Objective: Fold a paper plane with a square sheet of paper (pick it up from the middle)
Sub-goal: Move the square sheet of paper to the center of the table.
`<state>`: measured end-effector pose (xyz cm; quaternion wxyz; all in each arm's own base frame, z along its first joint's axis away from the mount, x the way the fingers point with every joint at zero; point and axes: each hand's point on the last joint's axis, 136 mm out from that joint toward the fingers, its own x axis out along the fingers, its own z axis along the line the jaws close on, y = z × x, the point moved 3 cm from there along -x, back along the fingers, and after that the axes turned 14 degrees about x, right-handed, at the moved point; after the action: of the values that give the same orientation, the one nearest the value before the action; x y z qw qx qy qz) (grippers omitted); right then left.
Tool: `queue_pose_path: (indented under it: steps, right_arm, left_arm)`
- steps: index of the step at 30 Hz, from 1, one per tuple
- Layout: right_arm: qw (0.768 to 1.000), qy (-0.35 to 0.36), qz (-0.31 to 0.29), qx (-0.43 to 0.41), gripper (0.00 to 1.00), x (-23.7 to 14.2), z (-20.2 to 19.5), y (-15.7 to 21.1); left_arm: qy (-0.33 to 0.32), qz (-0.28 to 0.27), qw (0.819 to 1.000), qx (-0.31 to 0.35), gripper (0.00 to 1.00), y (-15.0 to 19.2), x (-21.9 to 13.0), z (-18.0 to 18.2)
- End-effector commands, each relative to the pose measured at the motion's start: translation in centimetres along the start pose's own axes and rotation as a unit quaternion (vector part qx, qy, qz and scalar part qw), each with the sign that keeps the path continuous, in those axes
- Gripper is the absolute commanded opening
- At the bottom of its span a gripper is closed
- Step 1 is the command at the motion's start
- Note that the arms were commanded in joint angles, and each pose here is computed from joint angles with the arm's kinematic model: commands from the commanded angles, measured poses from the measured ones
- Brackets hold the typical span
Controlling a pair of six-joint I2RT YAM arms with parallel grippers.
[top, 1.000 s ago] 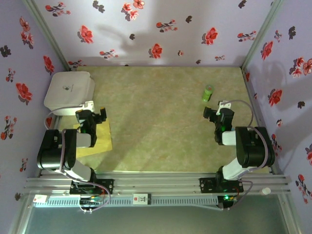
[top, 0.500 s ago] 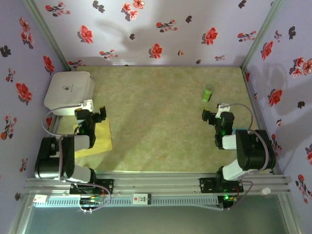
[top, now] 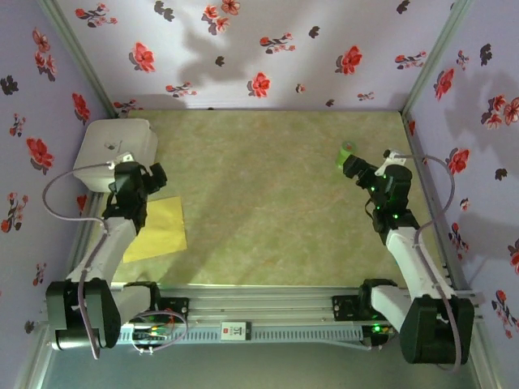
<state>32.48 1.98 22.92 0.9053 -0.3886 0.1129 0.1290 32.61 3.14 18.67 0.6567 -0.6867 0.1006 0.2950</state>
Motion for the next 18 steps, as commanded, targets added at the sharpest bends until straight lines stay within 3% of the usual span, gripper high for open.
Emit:
queue_pose_path:
  steps: [1, 4, 8, 18]
  right_arm:
    - [0.986, -0.070, 0.120, 0.097, 0.99, -0.7, 1.7, 3.8]
    - [0.968, -0.118, 0.185, 0.124, 0.99, -0.8, 3.9, 5.3]
    - [0.954, -0.128, 0.249, 0.108, 0.99, -1.2, 6.1, 8.1]
    - [0.932, -0.120, 0.334, 0.070, 0.99, -0.8, 9.1, 13.6]
  left_arm:
    - [-0.054, 0.138, 0.988, -0.037, 1.00, 5.2, -1.3, 2.1]
    - [-0.041, 0.182, 0.981, -0.057, 1.00, 7.6, -1.3, 2.0]
    - [-0.019, 0.235, 0.969, -0.069, 1.00, 10.1, -0.9, 1.2]
    - [0.046, 0.286, 0.955, -0.060, 1.00, 11.7, 0.9, -1.1]
